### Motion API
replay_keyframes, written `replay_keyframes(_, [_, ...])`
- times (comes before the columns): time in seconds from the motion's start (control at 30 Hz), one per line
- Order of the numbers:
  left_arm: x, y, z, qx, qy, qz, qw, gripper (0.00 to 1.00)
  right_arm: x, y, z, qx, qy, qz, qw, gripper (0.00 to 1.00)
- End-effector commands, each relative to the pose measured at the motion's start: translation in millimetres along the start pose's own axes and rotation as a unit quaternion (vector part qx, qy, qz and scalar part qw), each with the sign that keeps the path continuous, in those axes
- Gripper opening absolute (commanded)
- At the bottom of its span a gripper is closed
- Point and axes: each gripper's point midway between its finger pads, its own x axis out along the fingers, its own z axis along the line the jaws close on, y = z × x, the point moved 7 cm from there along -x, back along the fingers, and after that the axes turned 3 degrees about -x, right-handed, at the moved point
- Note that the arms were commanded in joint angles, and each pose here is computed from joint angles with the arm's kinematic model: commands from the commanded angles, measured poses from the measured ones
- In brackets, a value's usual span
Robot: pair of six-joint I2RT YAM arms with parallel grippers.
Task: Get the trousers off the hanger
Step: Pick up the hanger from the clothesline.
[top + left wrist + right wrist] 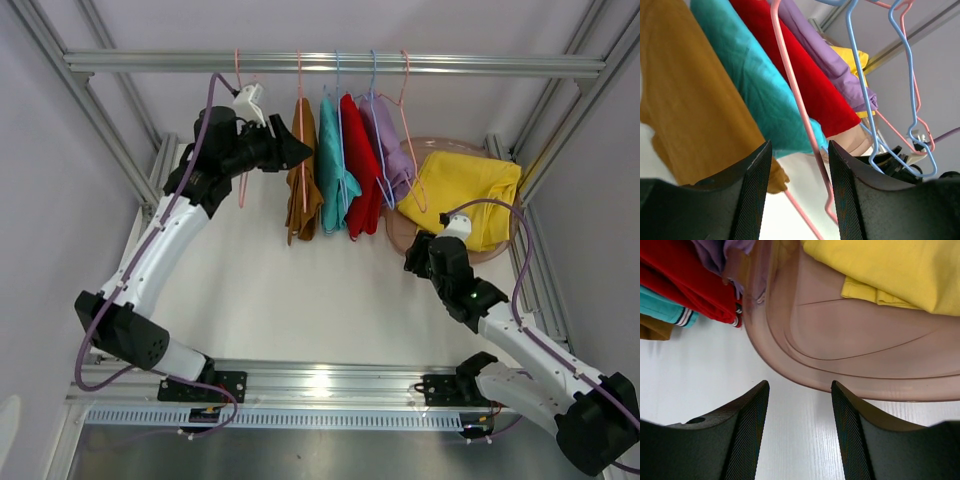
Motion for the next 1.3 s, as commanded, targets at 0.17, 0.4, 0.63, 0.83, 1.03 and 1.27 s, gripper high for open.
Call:
replay_keyframes(0.17, [31,-16,-20,-0.045,0.096,-0.027,0.994,0.53,6,-2,-10,0.001,0.0,-0.003,1.0,0.57])
replay_keyframes(0.4, [49,-16,-16,-0.083,0.109,-0.019,0.99,0.41,8,1,-16,0.001,0.009,0.005,1.0,0.58])
replay_keyframes(0.63, [42,-21,-28,-0.105,0.143,-0.025,0.984,0.08,10,4,-18,0.005,0.009,0.009,1.0,0.58])
replay_keyframes(0.83, [11,-31,-49,-0.106,0.173,-0.059,0.977,0.0,11,8,-20,0.003,0.015,0.016,1.0,0.58])
replay_keyframes(1.03, [-19,-48,-69,-0.098,0.188,-0.102,0.972,0.0,11,9,-20,0.004,0.013,0.016,1.0,0.58])
replay_keyframes(1.27, [-35,-73,-84,-0.071,0.173,-0.137,0.973,0.0,11,9,-19,0.003,0.012,0.017,1.0,0.57])
